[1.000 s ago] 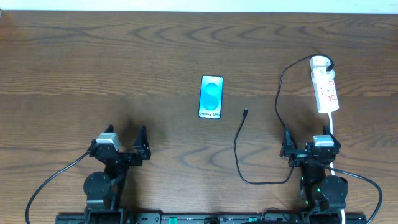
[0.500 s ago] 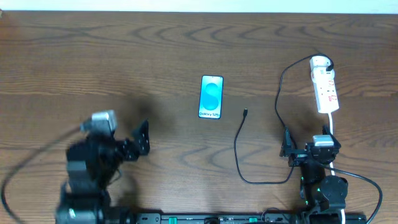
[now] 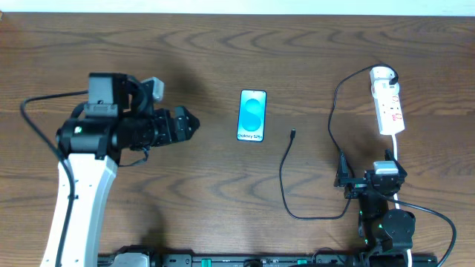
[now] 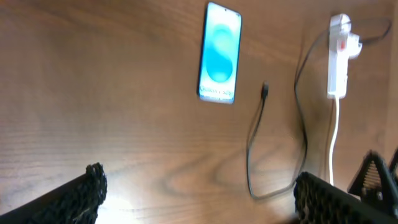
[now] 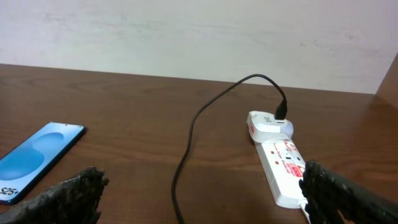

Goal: Plug charger to phone and switch on socket
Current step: 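Move the left gripper forward over the blue phone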

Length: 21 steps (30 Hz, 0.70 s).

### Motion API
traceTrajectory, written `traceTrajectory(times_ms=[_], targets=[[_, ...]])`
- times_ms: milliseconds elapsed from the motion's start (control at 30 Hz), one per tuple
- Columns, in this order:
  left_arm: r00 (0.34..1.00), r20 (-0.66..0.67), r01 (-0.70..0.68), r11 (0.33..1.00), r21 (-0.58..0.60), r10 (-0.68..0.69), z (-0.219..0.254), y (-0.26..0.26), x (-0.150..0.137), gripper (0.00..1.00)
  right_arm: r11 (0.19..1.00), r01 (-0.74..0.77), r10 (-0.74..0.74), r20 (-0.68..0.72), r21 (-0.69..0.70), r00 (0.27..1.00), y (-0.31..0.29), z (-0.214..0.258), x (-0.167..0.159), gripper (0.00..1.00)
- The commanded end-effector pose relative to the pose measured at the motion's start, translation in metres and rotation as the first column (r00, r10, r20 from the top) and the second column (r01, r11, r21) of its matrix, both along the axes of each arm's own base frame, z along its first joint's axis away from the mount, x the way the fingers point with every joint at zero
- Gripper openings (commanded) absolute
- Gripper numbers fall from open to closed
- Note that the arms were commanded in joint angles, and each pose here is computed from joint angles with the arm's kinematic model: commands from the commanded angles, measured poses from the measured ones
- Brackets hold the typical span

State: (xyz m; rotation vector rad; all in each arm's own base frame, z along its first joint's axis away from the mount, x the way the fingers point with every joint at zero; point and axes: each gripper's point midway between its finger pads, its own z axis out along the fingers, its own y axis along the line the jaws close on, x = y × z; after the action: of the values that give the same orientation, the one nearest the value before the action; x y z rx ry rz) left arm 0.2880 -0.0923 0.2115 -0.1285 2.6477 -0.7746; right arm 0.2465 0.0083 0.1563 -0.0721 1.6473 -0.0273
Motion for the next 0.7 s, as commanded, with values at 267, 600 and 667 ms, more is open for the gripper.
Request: traceTrajectory(times_ms=[267,600,667], targets=[[0.985,-0.169,0.070,0.950,0.306,-0.018,0.047,-0.006,-0.006,0.98,1.000,0.003,-0.003,-0.002,-0.009,1.000,-0.001,-0.001,0.000,0.99],[0.945,-0.315,0.215,0.885,0.413,-0.083,0.023,-0.033,0.007,0.98,1.000,0.003,-0.004,-0.002,-0.009,1.000,-0.001,-0.001,0.000,0.99],[0.953,-0.284,0.222,0.886,0.406,-0.109,0.021,-0.042,0.017,0.98,1.000,0.004,-0.004,-0.002,-0.009,1.000,-0.001,-0.001,0.000,0.99]])
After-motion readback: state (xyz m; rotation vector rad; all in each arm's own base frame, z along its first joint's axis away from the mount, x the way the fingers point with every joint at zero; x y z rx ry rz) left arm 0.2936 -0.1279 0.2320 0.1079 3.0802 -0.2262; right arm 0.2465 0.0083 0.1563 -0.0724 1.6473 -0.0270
